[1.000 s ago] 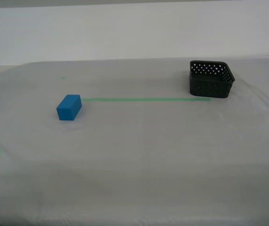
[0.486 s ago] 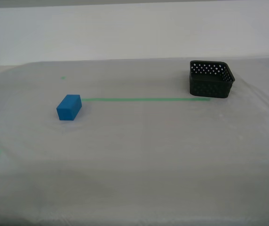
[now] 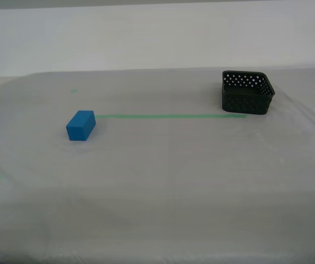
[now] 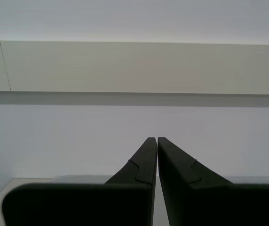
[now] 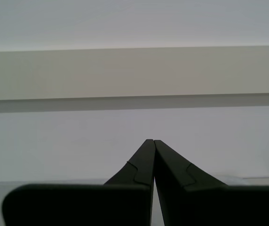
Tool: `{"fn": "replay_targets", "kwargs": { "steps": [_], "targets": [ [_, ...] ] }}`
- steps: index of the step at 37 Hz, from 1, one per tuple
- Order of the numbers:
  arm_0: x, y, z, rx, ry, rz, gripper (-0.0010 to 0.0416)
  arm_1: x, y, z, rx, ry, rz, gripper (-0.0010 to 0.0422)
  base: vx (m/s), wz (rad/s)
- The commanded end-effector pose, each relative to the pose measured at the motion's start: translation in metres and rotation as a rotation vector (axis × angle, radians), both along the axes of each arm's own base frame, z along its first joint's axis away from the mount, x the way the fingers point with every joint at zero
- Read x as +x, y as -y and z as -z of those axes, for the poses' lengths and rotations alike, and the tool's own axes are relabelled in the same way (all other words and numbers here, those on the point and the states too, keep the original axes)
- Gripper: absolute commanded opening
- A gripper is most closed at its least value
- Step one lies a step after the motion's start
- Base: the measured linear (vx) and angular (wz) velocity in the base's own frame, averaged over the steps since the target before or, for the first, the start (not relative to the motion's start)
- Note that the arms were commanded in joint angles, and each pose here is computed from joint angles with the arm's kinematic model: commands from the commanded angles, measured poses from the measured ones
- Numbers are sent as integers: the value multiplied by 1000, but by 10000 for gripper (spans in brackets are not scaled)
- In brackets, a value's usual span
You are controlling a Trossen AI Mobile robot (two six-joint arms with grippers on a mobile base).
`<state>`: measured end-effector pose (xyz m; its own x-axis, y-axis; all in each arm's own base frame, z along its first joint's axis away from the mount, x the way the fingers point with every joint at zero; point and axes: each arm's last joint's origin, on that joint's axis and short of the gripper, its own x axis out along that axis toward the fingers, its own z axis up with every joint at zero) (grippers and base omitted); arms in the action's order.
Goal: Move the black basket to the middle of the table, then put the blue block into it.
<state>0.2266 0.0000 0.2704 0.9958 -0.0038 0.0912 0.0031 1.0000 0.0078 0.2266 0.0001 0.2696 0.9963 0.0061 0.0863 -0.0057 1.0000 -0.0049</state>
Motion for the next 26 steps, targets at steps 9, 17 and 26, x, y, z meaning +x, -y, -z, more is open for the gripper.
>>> {"fn": "replay_targets", "kwargs": {
  "steps": [9, 17, 26],
  "targets": [
    [2, 0, 1, 18, -69, -5, 0, 0, 0, -1, 2, 5, -1, 0, 0, 0],
    [5, 0, -6, 20, -122, -4, 0, 0, 0, -1, 2, 5, -1, 0, 0, 0],
    [7, 0, -15, 78, -191, -4, 0, 0, 0, -1, 2, 5, -1, 0, 0, 0]
  ]
}}
